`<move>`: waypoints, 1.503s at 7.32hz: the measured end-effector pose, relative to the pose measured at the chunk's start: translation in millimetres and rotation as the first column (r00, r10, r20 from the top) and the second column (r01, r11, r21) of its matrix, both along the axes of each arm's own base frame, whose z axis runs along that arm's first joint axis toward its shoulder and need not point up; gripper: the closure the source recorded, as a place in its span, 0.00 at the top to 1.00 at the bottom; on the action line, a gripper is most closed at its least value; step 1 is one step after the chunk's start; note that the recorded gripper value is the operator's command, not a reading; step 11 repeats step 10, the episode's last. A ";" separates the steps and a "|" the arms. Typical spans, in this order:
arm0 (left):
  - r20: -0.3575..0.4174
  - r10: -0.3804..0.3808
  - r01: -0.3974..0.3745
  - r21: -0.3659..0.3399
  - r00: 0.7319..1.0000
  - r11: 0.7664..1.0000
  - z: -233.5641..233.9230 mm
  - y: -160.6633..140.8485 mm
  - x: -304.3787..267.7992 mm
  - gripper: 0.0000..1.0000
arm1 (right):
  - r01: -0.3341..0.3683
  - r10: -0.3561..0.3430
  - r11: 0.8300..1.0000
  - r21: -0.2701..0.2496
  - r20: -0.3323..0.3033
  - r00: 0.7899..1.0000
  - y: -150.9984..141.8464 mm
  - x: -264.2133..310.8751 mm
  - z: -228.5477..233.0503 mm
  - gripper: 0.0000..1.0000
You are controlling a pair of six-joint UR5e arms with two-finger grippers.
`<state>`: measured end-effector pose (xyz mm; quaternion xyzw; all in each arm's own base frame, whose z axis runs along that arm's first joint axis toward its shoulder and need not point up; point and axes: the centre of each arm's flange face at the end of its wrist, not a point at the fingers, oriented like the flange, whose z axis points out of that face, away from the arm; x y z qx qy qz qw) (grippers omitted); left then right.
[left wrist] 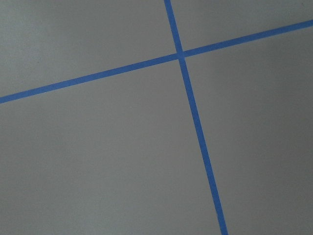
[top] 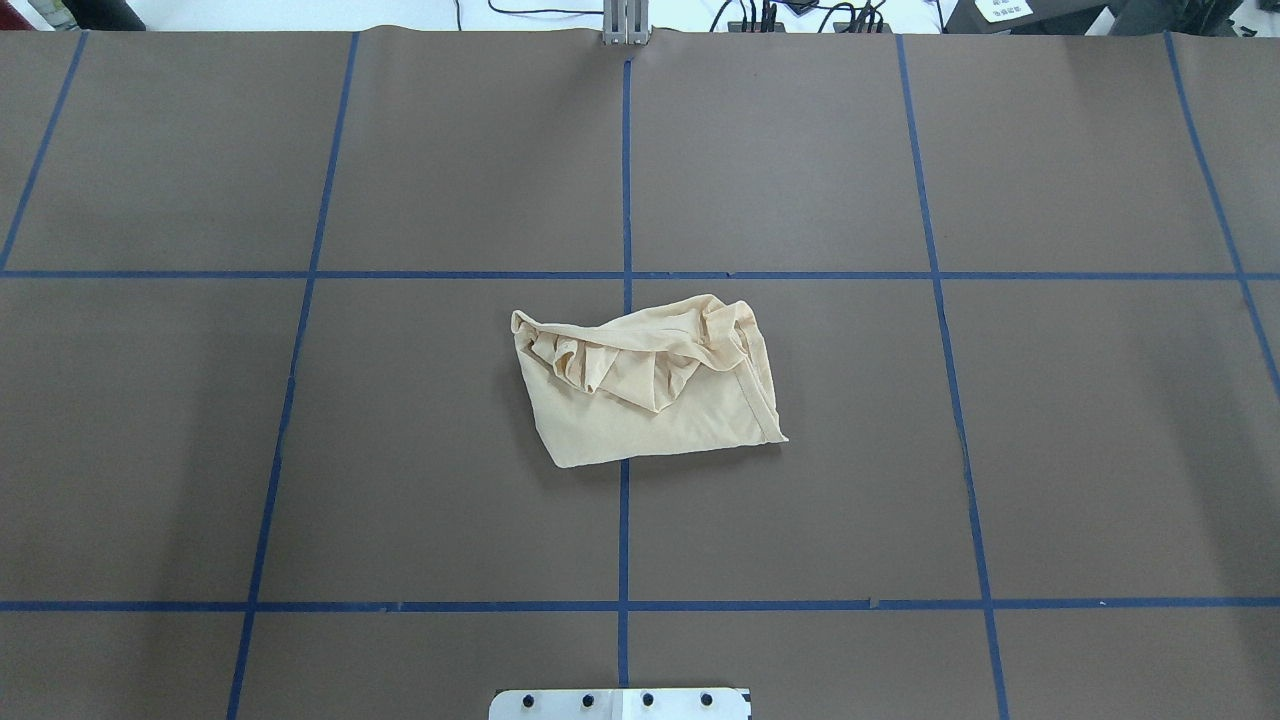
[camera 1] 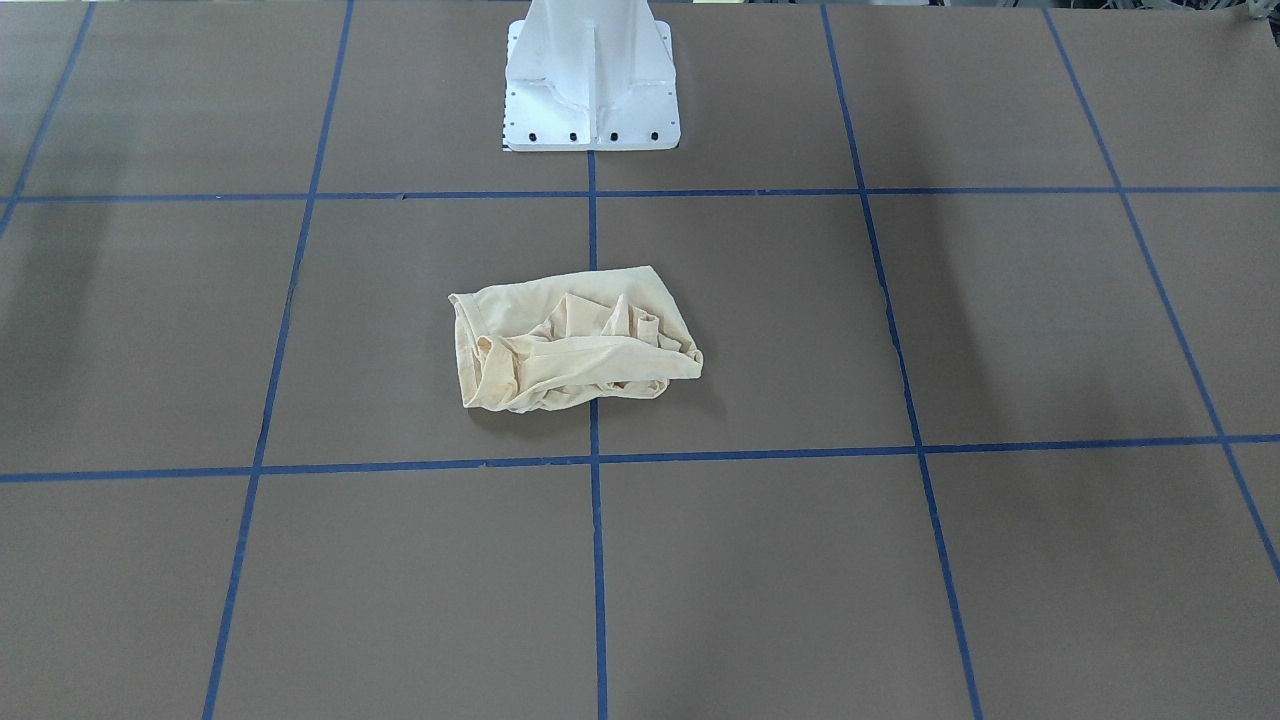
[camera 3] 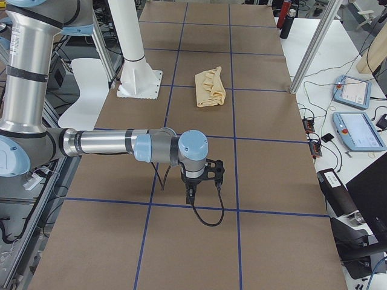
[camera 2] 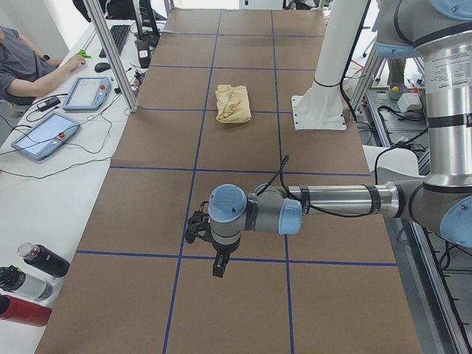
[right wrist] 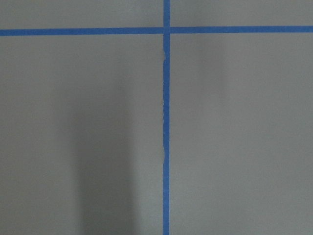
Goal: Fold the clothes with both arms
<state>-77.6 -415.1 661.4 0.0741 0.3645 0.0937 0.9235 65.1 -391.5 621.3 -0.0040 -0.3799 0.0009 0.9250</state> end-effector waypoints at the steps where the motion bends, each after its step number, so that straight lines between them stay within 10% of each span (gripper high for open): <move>1: 0.001 0.000 0.000 0.001 1.000 1.000 -0.1 -0.1 0.0 1.00 | 0.001 -0.001 1.000 0.015 -0.001 1.000 0.0 0.3 1.3 1.00; 11: -0.005 0.006 -0.006 0.122 1.000 0.992 -41.2 -13.9 1.1 1.00 | 0.005 -0.005 1.000 -0.021 -0.012 1.000 15.5 0.9 26.5 1.00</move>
